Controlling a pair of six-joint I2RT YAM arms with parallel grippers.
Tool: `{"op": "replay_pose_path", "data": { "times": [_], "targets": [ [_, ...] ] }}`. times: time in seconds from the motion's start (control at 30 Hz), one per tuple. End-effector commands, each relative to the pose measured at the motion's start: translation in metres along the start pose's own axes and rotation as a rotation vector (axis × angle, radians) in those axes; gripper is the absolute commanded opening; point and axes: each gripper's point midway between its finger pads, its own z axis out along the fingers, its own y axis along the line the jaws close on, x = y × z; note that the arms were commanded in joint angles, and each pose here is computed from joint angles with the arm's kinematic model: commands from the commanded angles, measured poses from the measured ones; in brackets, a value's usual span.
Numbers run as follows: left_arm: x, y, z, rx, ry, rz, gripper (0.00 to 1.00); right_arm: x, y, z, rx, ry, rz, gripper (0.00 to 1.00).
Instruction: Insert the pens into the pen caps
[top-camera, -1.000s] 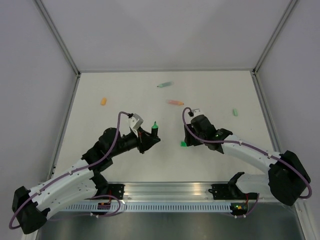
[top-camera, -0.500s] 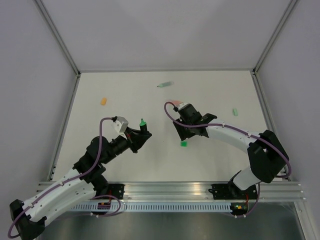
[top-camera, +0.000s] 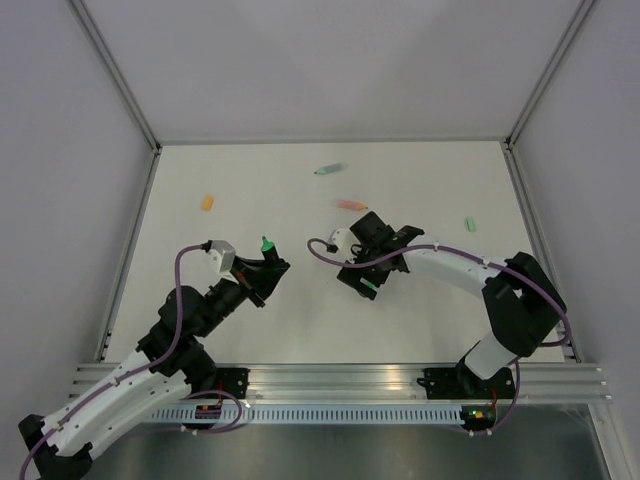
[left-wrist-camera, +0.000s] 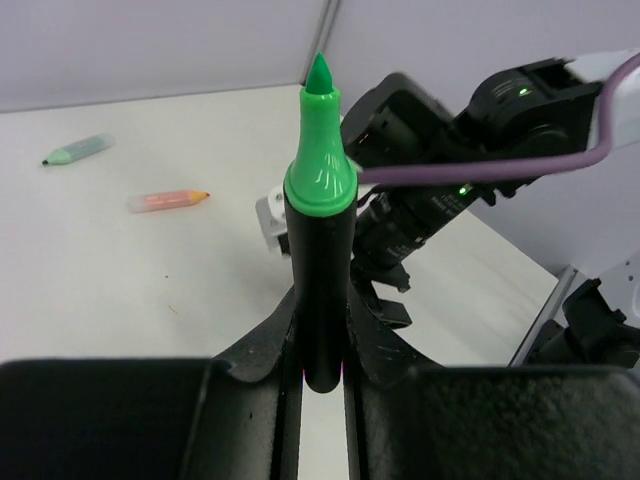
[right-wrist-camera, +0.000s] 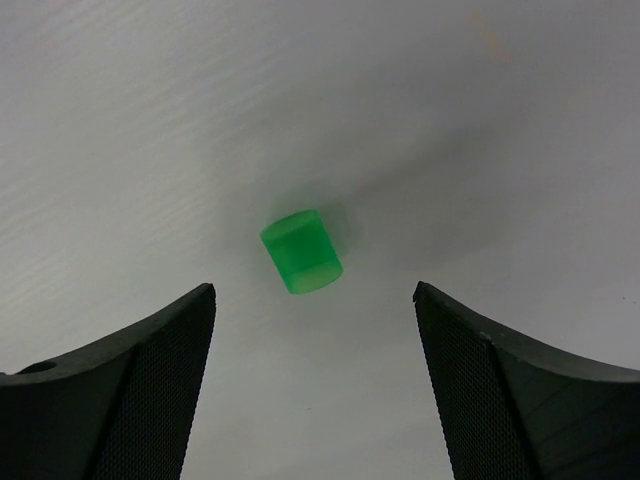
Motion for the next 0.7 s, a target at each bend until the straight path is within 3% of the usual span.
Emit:
{"op": "replay_pose_path", "data": {
  "times": [0.0,0.1,0.33,0.67],
  "targets": [
    [-0.015,0.002,-0.005,-0.021,-0.068,-0.009,0.02,0.021,-0.010,0.011,-0.039,0.127,-0.176,0.86],
    [-0.025,0.005,-0.013,-0.043,-0.099,-0.012,0.02,0.031,-0.019,0.016,-0.063,0.185,-0.176,0.83],
    [-0.032,0.007,-0.021,-0.054,-0.135,-0.018,0.02,0.009,-0.014,0.017,-0.112,0.093,-0.226,0.81],
    [-0.033,0.008,-0.022,-0.059,-0.138,-0.022,0.02,0.015,-0.010,0.037,-0.173,0.131,-0.240,0.76]
  ]
}}
